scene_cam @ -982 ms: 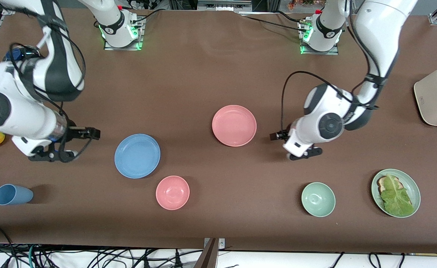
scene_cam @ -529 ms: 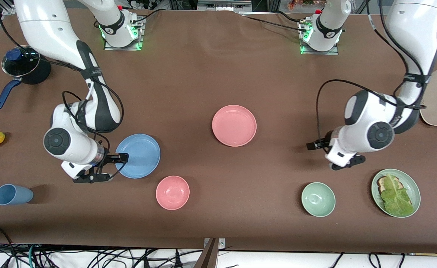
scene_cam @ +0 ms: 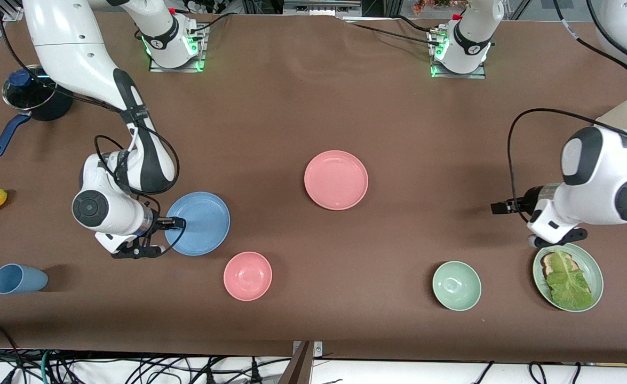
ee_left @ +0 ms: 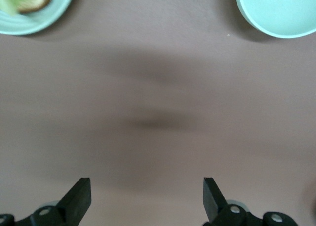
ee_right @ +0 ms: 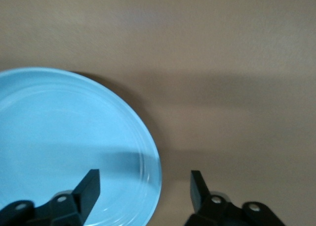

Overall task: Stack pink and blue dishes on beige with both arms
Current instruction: 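Grasp the blue plate rim with the right gripper while the left gripper retracts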

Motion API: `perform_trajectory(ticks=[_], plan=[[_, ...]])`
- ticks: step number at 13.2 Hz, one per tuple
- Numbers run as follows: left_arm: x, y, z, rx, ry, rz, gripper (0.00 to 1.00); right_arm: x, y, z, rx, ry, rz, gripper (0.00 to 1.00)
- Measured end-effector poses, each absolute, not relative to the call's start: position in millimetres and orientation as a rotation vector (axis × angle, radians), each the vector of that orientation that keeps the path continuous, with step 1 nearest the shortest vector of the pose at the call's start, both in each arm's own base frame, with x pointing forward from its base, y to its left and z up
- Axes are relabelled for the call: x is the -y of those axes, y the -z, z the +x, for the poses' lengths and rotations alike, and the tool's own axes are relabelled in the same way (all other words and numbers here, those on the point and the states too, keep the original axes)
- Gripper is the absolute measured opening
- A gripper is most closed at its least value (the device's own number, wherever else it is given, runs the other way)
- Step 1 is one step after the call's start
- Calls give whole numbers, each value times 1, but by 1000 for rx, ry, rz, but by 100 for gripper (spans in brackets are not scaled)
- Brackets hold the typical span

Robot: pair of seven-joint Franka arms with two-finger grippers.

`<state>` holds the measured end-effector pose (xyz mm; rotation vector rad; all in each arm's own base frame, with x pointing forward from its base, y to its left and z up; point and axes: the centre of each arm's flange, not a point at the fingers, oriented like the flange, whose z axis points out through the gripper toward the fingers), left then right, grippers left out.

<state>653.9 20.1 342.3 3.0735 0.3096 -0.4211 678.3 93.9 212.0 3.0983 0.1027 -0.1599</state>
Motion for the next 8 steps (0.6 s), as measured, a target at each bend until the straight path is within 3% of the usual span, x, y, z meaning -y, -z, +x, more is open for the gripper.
perform_trajectory(ticks=[3,8], plan=[[-35,-382,646,-262,411,3117,100,-89,-177,665,-109,135,3098,78],[-2,-502,608,-264,297,3167,100,-92,-175,663,-106,123,3115,74]])
